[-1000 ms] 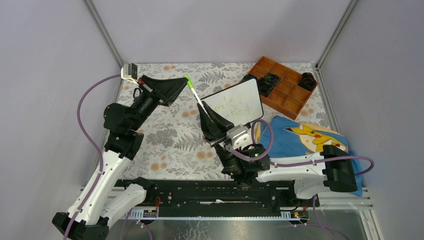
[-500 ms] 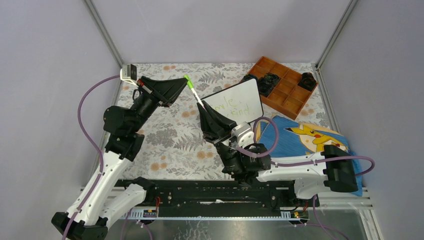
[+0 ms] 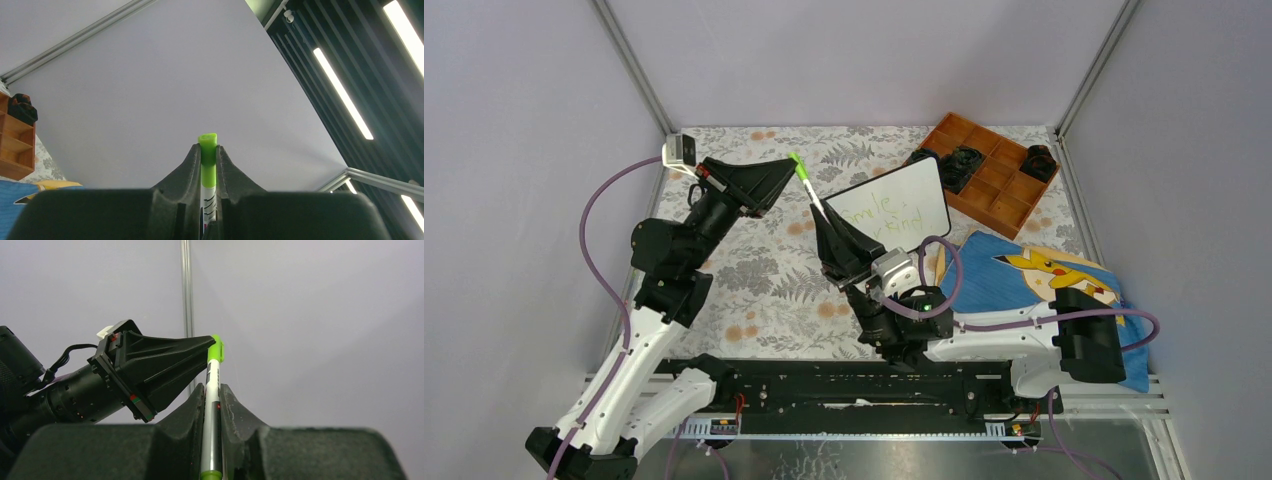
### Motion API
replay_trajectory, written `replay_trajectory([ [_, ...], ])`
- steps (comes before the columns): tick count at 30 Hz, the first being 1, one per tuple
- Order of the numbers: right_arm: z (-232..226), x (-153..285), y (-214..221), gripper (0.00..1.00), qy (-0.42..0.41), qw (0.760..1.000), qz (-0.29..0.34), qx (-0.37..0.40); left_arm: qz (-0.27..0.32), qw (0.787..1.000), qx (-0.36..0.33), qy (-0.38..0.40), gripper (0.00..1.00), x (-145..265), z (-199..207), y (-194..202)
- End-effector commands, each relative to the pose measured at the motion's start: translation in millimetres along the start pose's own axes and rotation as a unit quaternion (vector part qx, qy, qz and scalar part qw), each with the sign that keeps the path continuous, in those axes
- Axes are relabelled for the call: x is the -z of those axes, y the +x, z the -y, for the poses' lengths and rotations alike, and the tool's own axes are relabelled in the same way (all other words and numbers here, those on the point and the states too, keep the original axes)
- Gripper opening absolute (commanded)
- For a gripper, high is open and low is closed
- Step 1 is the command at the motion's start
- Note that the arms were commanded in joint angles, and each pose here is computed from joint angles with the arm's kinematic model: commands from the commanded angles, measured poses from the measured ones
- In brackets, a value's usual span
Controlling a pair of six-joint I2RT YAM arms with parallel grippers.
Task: Write a sentence on the whiteboard
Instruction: Close the whiteboard marker at the center of the board.
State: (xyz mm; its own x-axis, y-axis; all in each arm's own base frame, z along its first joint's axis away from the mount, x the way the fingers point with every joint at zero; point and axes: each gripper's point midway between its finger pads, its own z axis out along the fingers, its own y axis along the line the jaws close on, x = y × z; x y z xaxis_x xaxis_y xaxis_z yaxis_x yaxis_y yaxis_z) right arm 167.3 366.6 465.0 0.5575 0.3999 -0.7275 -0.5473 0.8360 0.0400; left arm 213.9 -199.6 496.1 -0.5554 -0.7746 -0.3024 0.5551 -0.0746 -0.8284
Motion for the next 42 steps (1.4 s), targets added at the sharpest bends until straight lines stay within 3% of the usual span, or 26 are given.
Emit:
replay_trajectory([
  [1,13,-19,-33,0.00,0.022,0.997,0.063,-0.029,-0.063,0.998,0.000,0.027,0.00,6,11,27],
  [5,15,-18,-37,0.00,0.020,0.997,0.067,-0.031,-0.062,0.998,-0.003,0.021,0.00,8,9,27],
  [6,16,-18,-38,0.00,0.019,0.997,0.066,-0.032,-0.060,0.998,-0.005,0.018,0.04,8,8,27],
  [8,17,-16,-38,0.00,0.018,0.997,0.065,-0.032,-0.056,0.998,-0.006,0.013,0.22,8,7,26],
  [11,19,-14,-38,0.00,0.017,0.997,0.062,-0.031,-0.055,0.998,-0.008,0.015,0.38,8,8,25],
  [17,22,-12,-40,0.00,0.016,0.997,0.063,-0.032,-0.052,0.998,-0.012,0.015,0.53,8,9,24],
  [23,25,-8,-44,0.00,0.010,0.997,0.064,-0.042,-0.042,0.999,-0.027,0.009,0.76,9,11,20],
  [33,27,9,-43,0.00,-0.028,0.995,0.033,-0.089,-0.004,0.994,-0.108,0.025,0.79,0,31,1],
  [42,27,12,-40,0.00,-0.031,0.995,0.025,-0.093,-0.029,0.994,-0.101,0.035,0.71,-12,26,8],
])
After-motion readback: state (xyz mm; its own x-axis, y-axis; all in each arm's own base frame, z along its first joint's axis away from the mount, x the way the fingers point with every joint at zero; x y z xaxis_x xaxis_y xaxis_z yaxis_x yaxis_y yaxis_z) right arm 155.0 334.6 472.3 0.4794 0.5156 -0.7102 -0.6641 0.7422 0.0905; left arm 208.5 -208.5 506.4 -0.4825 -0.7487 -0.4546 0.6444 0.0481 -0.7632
